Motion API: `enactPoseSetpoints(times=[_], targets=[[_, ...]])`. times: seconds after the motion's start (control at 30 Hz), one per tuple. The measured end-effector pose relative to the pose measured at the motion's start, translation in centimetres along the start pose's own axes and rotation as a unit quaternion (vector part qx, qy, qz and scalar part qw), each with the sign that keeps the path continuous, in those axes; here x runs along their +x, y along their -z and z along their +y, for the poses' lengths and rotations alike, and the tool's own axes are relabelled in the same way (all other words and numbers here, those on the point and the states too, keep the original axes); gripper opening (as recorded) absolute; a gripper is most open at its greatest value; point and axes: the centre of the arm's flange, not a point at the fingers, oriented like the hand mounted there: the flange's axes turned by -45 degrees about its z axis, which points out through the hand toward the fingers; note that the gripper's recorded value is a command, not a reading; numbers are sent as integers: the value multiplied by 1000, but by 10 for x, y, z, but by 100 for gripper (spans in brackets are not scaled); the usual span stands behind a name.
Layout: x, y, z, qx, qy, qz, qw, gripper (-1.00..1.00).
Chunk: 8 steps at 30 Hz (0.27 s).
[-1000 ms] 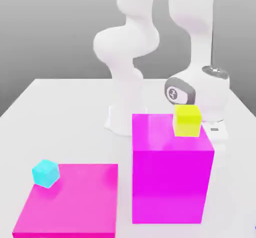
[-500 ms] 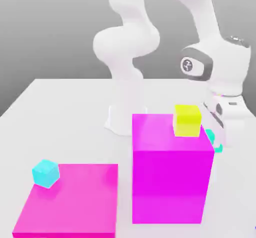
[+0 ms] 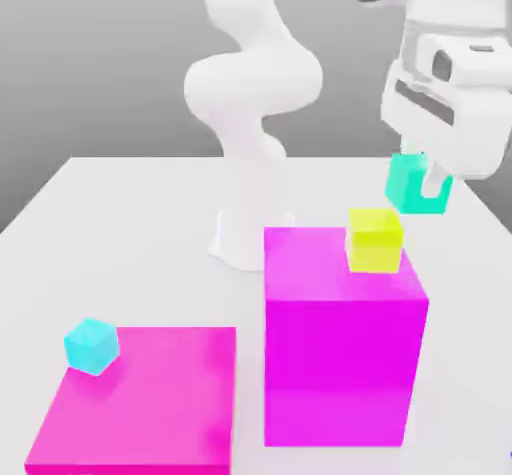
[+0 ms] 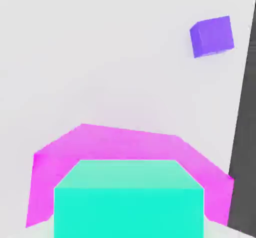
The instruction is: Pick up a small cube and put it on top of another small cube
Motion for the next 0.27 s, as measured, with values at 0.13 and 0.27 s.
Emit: enactPoseSetpoints(times=[0.13,0.27], targets=[[-11,-38,0,0,2,10,1000,-100],[-11,-49,0,0,2,10,1000,100]])
